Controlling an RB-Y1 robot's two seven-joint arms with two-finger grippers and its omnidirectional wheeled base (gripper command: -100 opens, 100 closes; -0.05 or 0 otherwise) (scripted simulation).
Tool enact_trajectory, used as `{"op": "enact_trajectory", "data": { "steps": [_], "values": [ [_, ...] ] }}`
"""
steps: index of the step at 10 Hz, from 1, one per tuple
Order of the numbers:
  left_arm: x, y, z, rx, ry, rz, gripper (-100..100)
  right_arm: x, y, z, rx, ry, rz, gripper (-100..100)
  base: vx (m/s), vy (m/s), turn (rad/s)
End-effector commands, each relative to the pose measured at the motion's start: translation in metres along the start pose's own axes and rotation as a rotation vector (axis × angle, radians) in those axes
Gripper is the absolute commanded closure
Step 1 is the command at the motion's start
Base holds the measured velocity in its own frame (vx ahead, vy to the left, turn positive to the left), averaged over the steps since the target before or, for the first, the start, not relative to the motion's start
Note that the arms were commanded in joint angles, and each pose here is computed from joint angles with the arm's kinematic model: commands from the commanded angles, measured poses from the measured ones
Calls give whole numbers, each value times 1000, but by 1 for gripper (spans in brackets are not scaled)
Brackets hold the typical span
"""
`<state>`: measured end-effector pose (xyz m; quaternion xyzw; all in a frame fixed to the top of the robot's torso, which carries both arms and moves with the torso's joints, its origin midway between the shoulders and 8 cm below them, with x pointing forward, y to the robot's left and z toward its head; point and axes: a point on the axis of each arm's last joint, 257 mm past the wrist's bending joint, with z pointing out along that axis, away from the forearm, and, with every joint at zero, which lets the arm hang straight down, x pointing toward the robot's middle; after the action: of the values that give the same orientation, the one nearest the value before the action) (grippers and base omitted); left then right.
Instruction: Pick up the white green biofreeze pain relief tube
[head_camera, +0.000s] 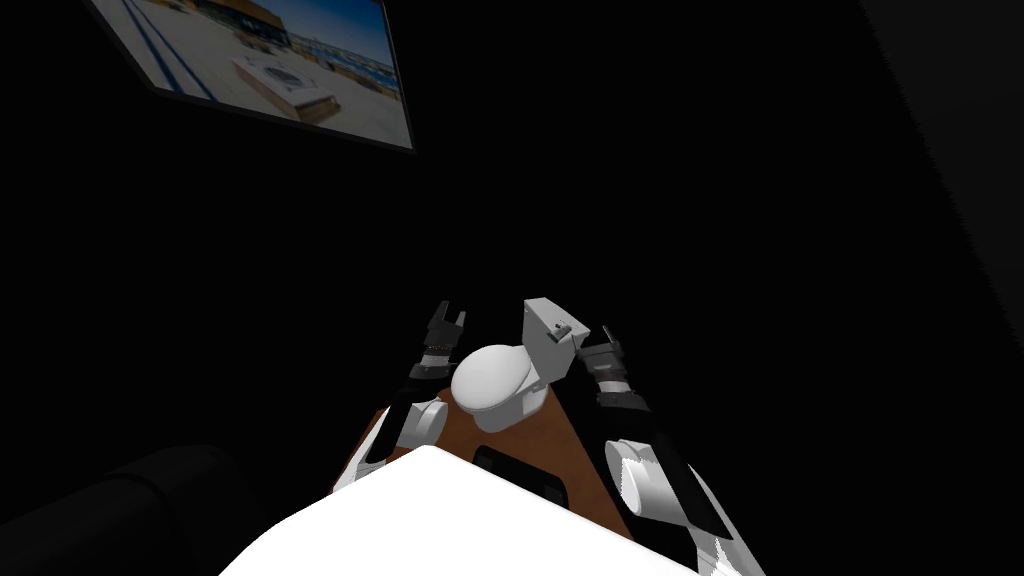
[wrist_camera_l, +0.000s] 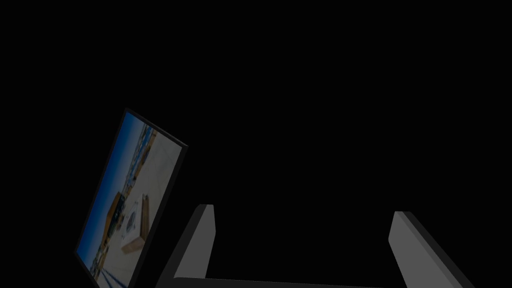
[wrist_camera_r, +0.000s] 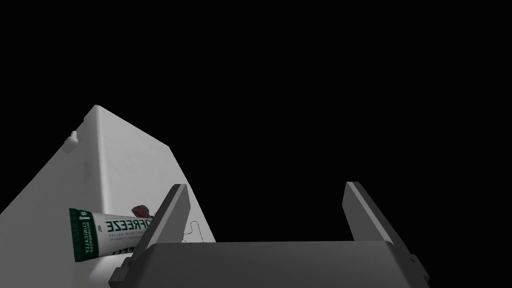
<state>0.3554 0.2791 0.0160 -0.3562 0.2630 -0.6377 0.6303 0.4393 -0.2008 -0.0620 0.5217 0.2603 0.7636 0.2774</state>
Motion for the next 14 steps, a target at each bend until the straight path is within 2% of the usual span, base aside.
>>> {"op": "enact_trajectory", "data": {
  "steps": [1,2,4,5,7,8,10,11,13,14],
  "values": [
    [0,0,0,0,0,0,0,-1,-1,1,6,-3,43,-100,0,-15,2],
    [0,0,0,0,0,0,0,-4,-13,5,41,-18,105,-100,0,-41,-8],
    [0,0,0,0,0,0,0,-4,-13,5,40,-19,152,-100,1,-27,3],
    [0,0,0,0,0,0,0,-8,-26,9,76,-36,213,-100,2,-28,-9],
    [0,0,0,0,0,0,0,-8,-26,9,76,-38,262,-100,3,-26,1],
    [0,0,0,0,0,0,0,-11,-39,13,113,-57,322,-100,-3,-34,-9],
    [0,0,0,0,0,0,0,-11,-39,13,111,-60,373,-100,6,-26,1],
    [0,0,0,0,0,0,0,-14,-53,16,150,-81,431,-100,15,-34,-12],
    [0,0,0,0,0,0,0,-14,-53,16,148,-85,483,-100,7,-24,0],
    [0,0,0,0,0,0,0,-16,-67,20,187,-109,541,-100,6,-28,-17]
  ]
}}
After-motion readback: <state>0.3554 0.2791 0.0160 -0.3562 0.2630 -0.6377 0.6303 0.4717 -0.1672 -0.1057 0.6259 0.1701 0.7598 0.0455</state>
